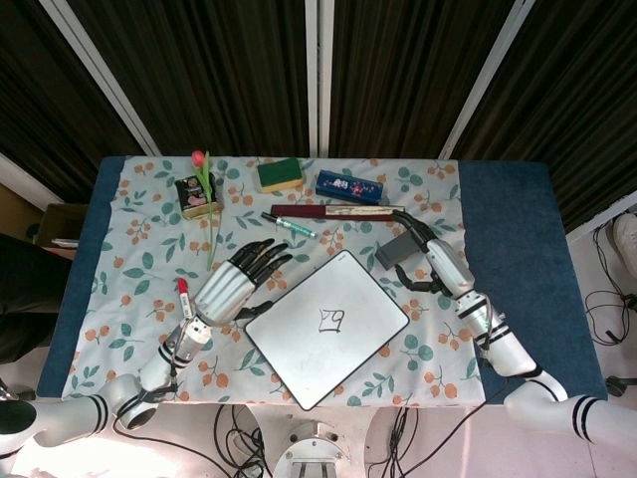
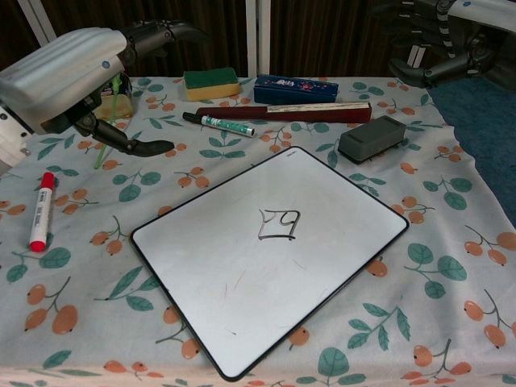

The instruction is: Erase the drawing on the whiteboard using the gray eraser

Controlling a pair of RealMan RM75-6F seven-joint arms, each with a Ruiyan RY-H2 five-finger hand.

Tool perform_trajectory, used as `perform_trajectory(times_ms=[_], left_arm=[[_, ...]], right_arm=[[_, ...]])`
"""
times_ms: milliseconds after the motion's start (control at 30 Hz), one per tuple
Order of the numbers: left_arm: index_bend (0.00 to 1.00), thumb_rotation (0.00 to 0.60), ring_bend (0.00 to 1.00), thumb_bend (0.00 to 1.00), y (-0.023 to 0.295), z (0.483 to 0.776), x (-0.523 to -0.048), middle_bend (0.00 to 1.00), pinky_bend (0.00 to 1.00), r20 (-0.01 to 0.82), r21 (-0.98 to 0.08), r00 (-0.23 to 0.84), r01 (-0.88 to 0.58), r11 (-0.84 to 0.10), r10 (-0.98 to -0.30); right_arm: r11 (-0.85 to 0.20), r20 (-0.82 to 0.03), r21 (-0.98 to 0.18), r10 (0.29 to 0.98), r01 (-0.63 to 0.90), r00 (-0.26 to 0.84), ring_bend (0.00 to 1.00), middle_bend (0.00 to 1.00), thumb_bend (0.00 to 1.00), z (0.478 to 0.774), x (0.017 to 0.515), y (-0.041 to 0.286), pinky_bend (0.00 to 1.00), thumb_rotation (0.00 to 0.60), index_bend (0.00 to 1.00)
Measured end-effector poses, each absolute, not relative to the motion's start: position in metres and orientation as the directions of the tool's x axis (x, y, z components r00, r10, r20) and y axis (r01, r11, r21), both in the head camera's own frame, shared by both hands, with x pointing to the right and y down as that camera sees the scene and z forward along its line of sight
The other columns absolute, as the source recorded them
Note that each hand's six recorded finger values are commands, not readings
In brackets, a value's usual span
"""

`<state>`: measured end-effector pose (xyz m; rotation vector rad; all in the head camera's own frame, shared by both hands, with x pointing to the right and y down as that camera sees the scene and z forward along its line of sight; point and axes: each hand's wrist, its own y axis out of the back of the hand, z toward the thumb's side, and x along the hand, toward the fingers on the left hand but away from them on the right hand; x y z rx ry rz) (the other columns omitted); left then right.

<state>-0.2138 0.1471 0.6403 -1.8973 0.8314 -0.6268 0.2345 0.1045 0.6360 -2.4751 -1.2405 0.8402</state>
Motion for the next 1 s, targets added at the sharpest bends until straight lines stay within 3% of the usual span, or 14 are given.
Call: perform_trajectory(times_ms=[733, 867, 1000], left_arm=[[0.11, 0.599, 0.07, 0.18, 0.146, 0.639, -0.214, 0.09, 0.19, 0.077, -0.899, 0.636, -0.288, -0.329, -0.768], [0.11, 0.599, 0.07, 0.17, 0.143, 0.637, -0.216, 0.09, 0.19, 0.075, -0.902, 0.631, -0.288, -0.323, -0.773], [0.11, 0.599, 0.07, 0.17, 0.142, 0.637, -0.222, 0.10, 0.19, 0.086, -0.906, 0.619, -0.277, -0.320, -0.780]], right_arm=[[-0.600, -0.384, -0.479, 0.799, 0.641, 0.462, 0.00, 0.00, 0.42, 0.636, 0.241, 0.102, 0.00, 0.600, 0.00], [-0.591, -0.379, -0.570, 0.805, 0.570, 0.455, 0.00, 0.00, 0.40, 0.637, 0.246, 0.096, 0.00, 0.600, 0.00], [-0.560, -0.379, -0.737, 0.806, 0.379, 0.454, 0.00, 0.00, 0.40, 0.639, 0.255, 0.086, 0.00, 0.600, 0.00]])
